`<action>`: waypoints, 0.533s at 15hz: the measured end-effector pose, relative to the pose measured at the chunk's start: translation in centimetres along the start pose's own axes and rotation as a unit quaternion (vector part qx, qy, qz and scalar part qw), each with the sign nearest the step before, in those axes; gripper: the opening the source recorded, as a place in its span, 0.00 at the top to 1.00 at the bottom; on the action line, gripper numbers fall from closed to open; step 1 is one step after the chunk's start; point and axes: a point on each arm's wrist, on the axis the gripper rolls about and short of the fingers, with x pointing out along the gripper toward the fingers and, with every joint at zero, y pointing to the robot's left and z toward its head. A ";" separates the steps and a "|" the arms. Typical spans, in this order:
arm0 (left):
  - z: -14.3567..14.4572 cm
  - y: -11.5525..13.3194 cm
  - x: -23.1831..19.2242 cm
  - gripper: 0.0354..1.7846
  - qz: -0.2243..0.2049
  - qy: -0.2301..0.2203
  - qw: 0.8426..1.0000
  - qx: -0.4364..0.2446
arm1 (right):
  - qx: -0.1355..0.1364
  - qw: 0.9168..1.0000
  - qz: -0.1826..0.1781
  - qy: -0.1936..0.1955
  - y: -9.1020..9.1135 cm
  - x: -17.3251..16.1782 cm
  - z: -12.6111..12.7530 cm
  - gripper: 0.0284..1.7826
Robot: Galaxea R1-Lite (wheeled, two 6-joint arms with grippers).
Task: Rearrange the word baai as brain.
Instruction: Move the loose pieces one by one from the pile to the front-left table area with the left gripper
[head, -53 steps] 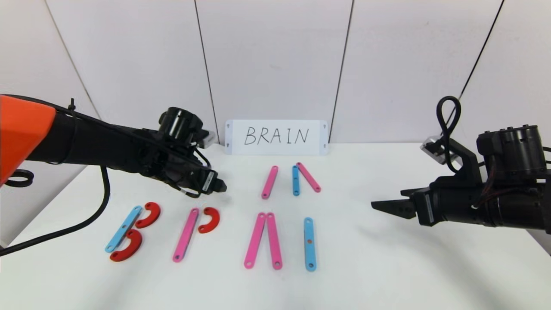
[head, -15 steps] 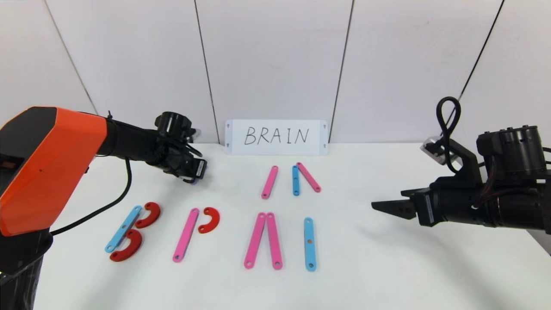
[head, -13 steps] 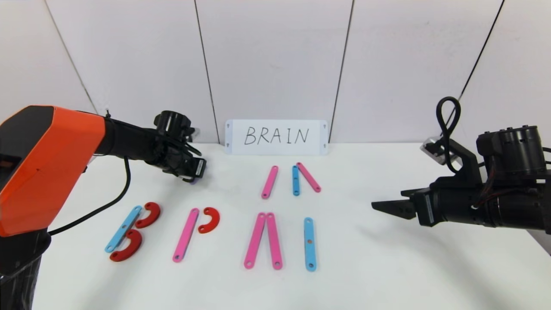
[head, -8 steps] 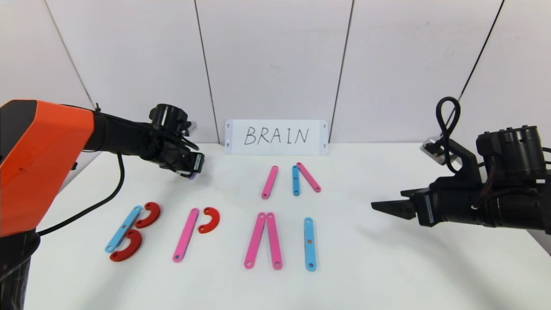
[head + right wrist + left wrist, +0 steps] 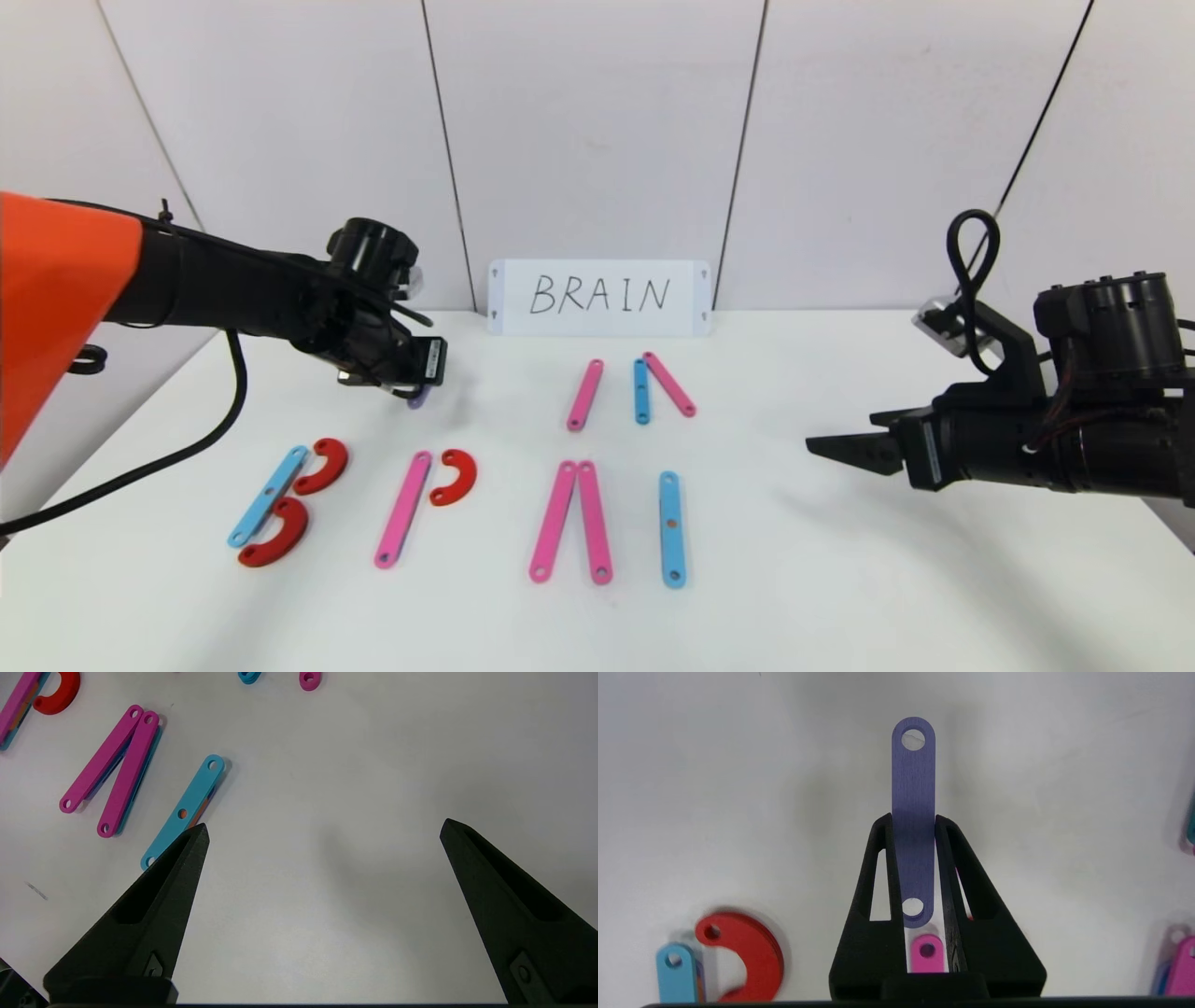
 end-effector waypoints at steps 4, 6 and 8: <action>-3.0 -2.9 -3.0 0.87 0.036 0.010 0.998 -0.053 | 0.004 1.000 -0.004 -0.003 -0.4 -0.1 0.1 0.03; -4.1 -3.8 -4.1 0.87 0.035 0.022 0.996 -0.081 | 0.006 1.000 -0.003 -0.004 -0.6 -0.1 0.2 0.03; -5.0 -4.6 -5.0 0.87 0.038 0.029 0.993 -0.106 | 0.008 1.000 -0.005 -0.003 -0.7 -0.1 0.2 0.03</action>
